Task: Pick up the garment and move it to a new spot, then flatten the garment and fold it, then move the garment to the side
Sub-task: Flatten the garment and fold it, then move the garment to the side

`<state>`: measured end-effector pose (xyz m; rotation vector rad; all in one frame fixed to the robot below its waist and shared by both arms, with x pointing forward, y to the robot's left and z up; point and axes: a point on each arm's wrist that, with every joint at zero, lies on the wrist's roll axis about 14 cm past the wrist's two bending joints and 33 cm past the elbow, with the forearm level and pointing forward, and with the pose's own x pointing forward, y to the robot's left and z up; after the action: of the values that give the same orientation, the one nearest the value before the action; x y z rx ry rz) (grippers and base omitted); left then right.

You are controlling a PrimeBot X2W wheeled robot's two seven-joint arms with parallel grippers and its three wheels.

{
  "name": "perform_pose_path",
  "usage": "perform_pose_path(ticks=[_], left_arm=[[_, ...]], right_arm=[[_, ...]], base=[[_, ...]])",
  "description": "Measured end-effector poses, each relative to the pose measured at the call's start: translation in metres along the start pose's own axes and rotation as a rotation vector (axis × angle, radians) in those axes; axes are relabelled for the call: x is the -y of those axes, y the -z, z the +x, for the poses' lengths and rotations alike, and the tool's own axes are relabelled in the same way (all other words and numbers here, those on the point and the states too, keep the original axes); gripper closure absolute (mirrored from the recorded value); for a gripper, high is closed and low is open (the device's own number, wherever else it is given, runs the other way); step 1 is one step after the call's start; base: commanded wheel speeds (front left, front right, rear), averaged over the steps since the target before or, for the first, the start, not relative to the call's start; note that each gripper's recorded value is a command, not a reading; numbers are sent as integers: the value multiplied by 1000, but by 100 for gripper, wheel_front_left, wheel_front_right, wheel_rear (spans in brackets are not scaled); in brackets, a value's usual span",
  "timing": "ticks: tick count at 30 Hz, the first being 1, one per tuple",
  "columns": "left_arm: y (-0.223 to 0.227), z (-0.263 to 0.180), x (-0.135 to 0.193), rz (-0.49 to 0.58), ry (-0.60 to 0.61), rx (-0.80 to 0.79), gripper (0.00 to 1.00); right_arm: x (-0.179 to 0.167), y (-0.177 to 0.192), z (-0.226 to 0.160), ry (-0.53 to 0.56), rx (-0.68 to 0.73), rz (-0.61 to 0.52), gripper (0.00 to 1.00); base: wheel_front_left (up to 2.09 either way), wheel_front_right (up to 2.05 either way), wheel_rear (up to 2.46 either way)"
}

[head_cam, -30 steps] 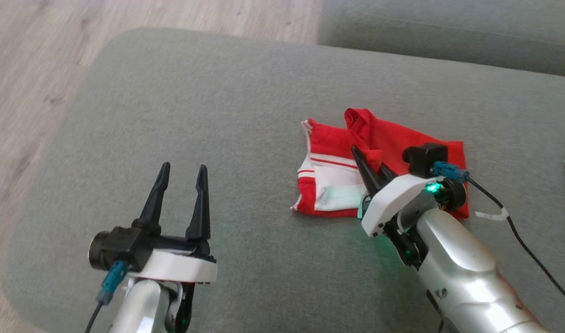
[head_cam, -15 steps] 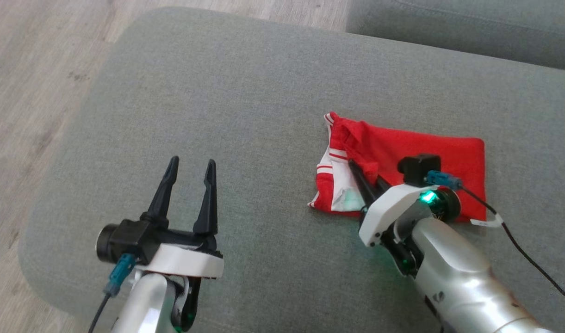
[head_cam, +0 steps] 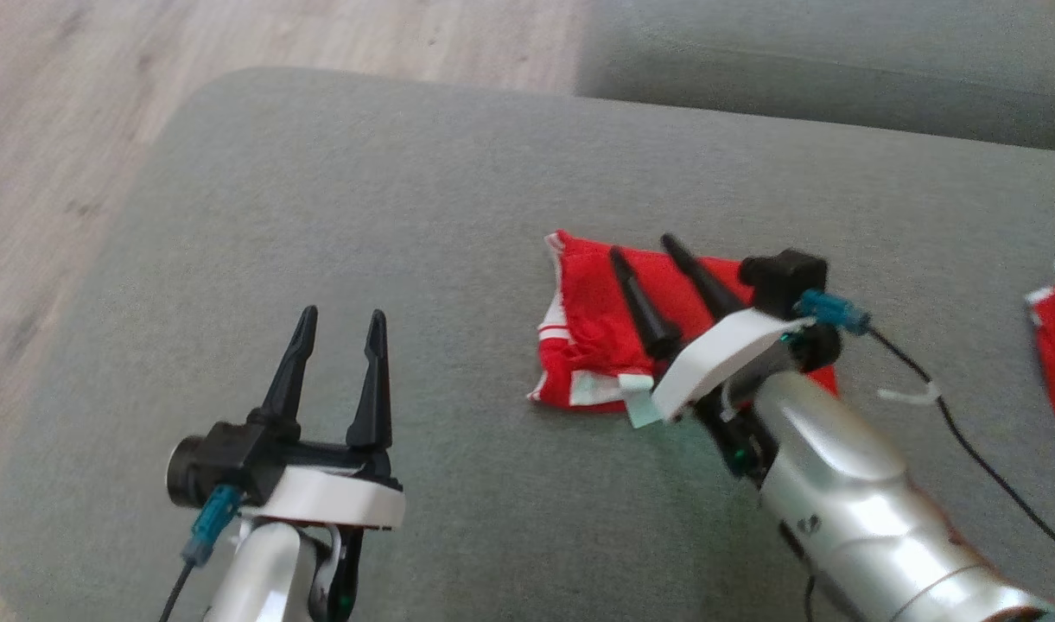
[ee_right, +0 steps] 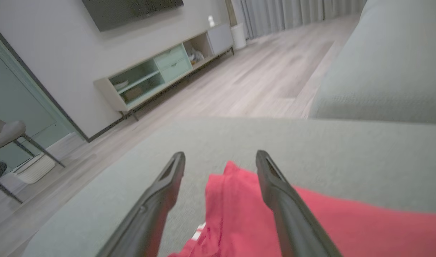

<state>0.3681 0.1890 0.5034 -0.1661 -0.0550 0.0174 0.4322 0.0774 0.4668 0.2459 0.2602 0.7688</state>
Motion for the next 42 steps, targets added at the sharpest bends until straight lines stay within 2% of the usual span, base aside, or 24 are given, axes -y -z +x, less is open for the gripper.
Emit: perform_pose_path(ticks=[3,8,10,13,20,25,35,42], left_arm=[[-2,3,14,-11,39,10,0],[-3,9,33,-21,98,17,0],[-4,11,40,-22,117,21,0],[0,11,48,-26,140,10,0],[18,9,47,-15,121,-41,0],[31,5,47,-17,121,-77,0],[31,8,45,-17,113,-77,0],[29,18,44,-15,112,-68,0]], right_arm=[[44,-30,-15,132,68,-105,0],[97,-78,-56,324,213,-199,0],[110,-72,-80,387,222,-218,0],[121,-40,-124,474,187,-231,0],[122,-43,-167,552,251,-246,0],[125,-24,-184,590,225,-211,0],[124,-22,-178,578,221,-207,0],[132,-17,-153,549,163,-207,0]], base=[[0,0,0],[0,0,0],[0,0,0],[0,0,0],[0,0,0],[0,0,0],[0,0,0],[0,0,0]])
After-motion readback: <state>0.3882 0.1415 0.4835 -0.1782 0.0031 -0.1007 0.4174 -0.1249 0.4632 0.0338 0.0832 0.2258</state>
